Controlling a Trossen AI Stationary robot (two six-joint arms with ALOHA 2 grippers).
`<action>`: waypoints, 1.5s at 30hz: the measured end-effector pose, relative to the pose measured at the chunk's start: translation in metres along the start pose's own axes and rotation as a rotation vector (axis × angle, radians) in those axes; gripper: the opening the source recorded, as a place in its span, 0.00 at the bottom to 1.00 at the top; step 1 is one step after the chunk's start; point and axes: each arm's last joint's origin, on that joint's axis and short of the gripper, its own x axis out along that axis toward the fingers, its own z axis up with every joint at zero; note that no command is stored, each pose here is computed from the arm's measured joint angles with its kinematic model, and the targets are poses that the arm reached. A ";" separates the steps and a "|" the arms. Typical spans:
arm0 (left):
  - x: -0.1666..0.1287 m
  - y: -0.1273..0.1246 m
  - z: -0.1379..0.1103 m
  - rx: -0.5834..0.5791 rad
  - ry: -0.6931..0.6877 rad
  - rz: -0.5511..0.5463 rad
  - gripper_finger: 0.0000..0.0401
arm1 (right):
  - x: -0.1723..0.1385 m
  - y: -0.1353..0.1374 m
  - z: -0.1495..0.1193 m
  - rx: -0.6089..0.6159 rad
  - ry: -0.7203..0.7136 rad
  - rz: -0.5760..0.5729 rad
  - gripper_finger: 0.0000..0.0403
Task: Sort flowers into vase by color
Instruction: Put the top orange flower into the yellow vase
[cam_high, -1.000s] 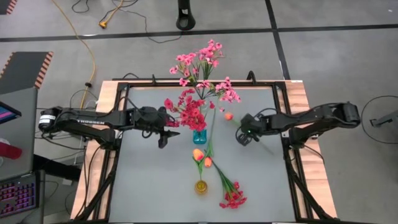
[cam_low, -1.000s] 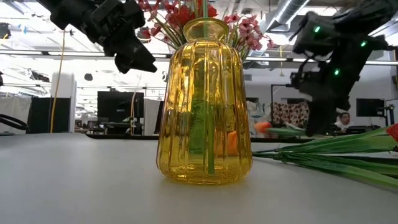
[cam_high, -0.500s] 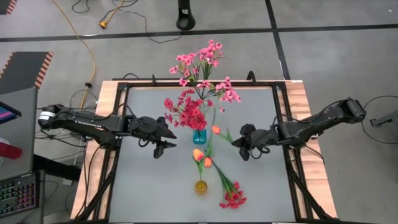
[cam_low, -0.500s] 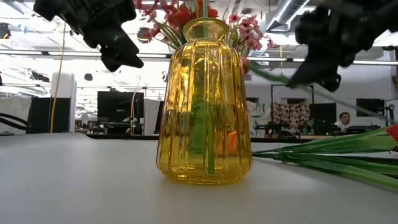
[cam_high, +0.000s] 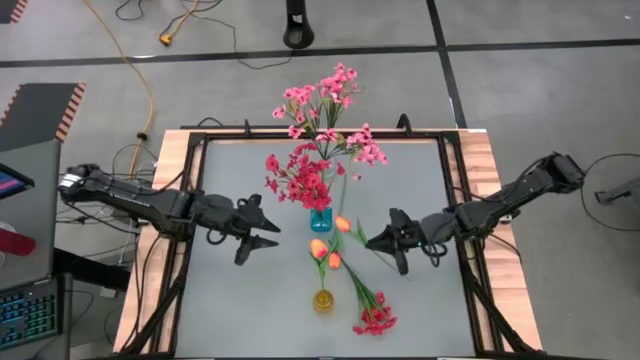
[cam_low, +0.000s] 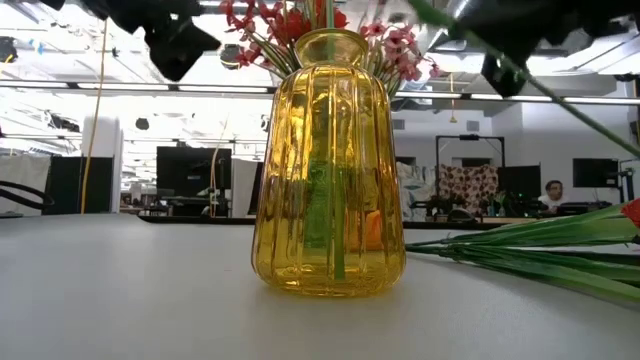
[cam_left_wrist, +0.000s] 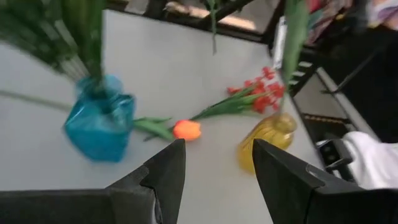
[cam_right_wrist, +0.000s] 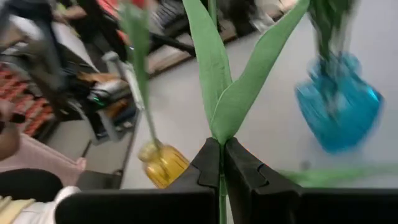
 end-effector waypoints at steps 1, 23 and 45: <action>0.000 -0.003 0.001 0.005 -0.011 -0.014 0.43 | 0.000 0.003 0.002 -0.018 -0.023 0.020 0.09; -0.004 -0.023 0.022 0.144 -0.272 -0.139 0.43 | -0.012 0.036 0.037 -0.222 -0.509 0.262 0.09; -0.004 -0.022 0.022 0.183 -0.281 -0.097 0.43 | 0.067 0.075 0.003 -0.348 -0.746 0.524 0.09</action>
